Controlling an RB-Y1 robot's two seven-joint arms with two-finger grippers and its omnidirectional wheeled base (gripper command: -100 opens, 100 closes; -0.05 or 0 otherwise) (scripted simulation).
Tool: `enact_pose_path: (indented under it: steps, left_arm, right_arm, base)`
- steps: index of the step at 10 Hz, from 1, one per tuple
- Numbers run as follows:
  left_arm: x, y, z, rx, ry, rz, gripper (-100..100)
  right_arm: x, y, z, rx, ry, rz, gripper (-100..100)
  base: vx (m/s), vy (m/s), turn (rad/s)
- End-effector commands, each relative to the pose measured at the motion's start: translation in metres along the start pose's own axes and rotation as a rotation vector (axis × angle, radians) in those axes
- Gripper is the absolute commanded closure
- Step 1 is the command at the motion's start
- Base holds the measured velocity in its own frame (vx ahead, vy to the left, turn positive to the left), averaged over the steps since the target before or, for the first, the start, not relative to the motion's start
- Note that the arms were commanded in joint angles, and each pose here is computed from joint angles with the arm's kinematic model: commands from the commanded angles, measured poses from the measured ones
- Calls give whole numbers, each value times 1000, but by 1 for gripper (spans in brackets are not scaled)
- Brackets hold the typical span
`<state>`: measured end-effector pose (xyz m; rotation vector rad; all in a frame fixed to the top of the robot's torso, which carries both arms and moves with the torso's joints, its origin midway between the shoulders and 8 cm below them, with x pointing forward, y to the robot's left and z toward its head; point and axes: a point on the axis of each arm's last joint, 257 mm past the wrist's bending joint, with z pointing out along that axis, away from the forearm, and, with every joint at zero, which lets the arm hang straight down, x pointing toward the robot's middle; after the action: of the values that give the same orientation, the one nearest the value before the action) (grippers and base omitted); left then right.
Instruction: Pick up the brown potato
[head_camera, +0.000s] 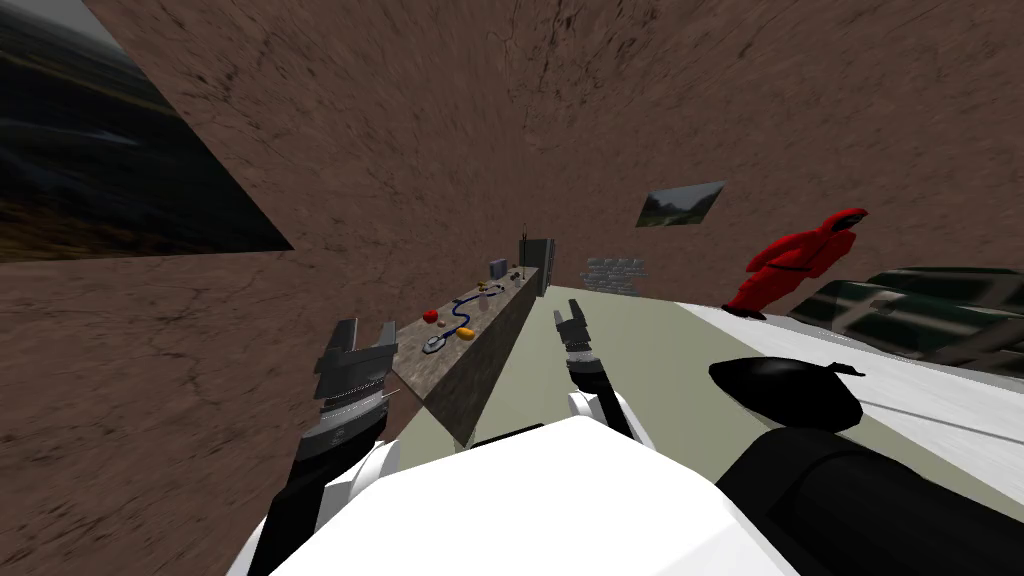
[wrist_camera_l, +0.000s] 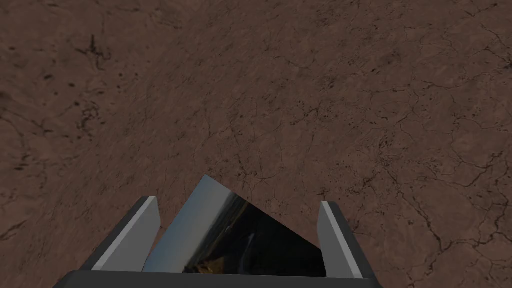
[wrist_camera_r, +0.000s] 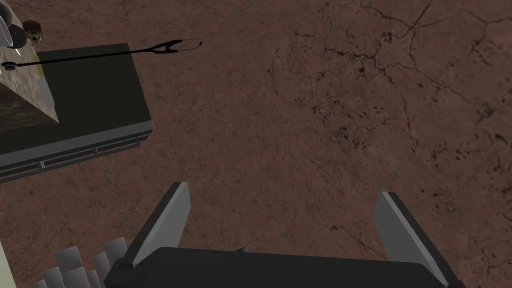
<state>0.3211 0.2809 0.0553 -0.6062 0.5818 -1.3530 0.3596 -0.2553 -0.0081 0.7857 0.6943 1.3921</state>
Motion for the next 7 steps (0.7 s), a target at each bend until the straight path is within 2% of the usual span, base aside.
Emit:
enact_pose_path:
  steps: [1, 4, 6, 7]
  left_arm:
    - [9, 11, 7, -20, 31, -5, -100]
    - [22, 32, 19, -60, 63, -19, -100]
    - [32, 54, 26, -107, 84, -33, -100]
    - [33, 53, 28, -101, 85, -35, -100]
  right_arm:
    - [0, 0, 0, 0, 0, 0, 0]
    - [0, 0, 0, 0, 0, 0, 0]
    - [0, 0, 0, 0, 0, 0, 0]
    - [0, 0, 0, 0, 0, 0, 0]
  base:
    - [-13, 91, -111]
    - [-32, 158, -100]
    - [-39, 170, -122]
    - [-35, 123, -71]
